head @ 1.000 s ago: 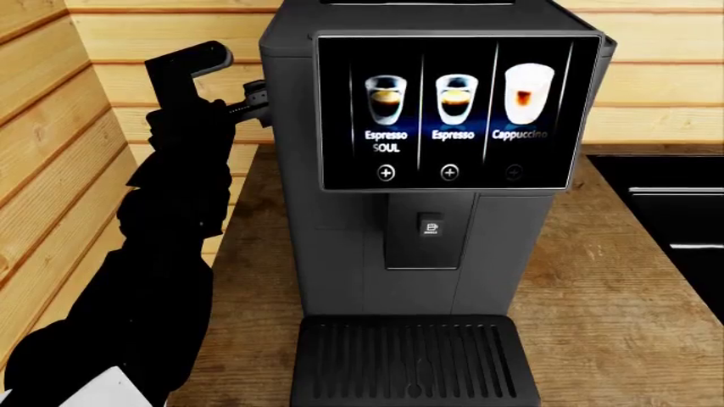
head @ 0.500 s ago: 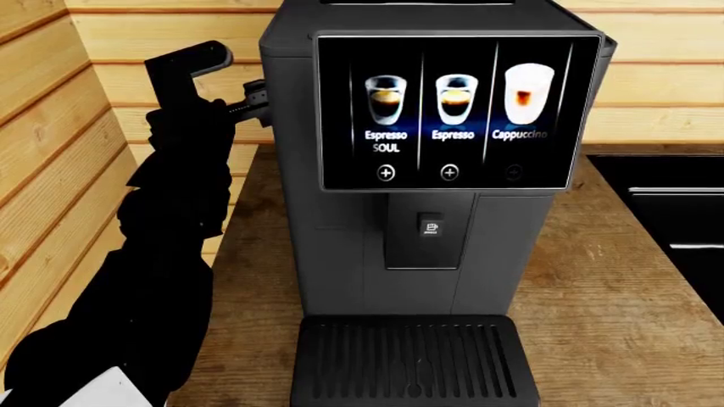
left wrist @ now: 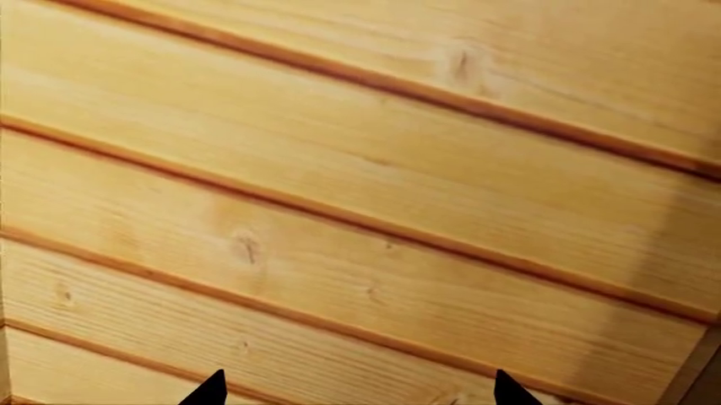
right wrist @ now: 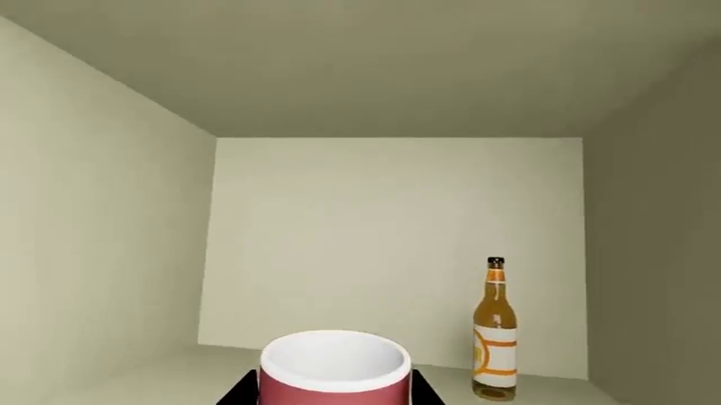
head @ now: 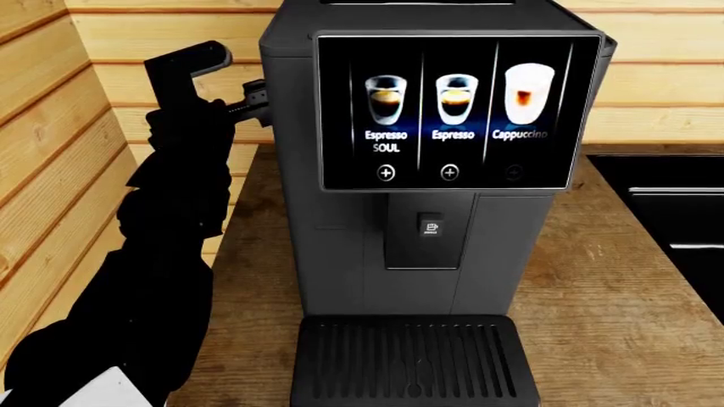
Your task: Pick the mug from the cabinet, place it under the coffee machine dispenser, and press the start button.
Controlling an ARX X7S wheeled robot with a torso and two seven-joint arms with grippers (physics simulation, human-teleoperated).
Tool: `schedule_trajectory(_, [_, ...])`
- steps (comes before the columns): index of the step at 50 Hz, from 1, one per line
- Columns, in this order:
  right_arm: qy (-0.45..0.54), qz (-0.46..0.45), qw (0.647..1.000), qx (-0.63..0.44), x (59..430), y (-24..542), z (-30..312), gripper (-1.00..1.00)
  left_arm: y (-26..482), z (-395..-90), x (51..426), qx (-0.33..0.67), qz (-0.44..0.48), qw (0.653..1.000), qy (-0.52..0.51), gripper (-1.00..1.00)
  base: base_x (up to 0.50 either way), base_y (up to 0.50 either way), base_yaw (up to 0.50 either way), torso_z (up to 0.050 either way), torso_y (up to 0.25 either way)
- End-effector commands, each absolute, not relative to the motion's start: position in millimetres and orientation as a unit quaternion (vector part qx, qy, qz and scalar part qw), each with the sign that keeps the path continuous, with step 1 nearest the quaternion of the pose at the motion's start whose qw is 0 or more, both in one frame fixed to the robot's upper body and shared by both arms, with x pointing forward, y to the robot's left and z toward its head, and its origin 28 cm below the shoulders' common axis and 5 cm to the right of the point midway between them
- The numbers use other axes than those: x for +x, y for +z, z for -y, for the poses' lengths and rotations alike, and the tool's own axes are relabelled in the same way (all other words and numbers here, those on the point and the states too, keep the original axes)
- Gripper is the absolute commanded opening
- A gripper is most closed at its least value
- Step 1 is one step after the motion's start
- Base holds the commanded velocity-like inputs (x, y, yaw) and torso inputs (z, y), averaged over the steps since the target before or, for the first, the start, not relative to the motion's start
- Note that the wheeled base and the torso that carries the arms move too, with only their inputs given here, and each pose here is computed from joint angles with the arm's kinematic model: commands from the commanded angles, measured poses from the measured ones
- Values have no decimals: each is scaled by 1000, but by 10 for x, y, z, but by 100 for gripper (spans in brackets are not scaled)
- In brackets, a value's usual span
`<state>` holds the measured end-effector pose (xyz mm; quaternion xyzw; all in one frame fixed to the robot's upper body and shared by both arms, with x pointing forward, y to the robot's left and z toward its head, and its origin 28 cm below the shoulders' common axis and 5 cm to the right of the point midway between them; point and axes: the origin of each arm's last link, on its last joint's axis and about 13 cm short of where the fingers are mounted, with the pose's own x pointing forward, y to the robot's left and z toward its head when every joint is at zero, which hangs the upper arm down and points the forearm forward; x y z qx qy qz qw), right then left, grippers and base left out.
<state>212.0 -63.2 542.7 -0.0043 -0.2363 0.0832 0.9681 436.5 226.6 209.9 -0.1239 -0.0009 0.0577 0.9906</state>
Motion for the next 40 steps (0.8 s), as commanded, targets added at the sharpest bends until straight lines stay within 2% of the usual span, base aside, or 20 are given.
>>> schedule_trajectory(1, [110,275,955,-20,1852,5514,562,-100,2098,-2271,4365,-125,0,990,62,100,0,0,0,0,0])
schedule_trajectory(10, [167,277,946,-25,1699,5491,506,-100,2101,-2292,4364,-138,0,987,81,100,0,0,0,0,0])
schedule_trajectory(27, [184,293,938,-31,1451,5389,492,-100,2106,-2299,4367,-146,9,986,84,100,0,0,0,0,0])
schedule_trajectory(40, [193,288,937,-51,1415,5347,445,-100,2106,-2307,4366,-155,9,984,86,100,-492,14,0,0,0])
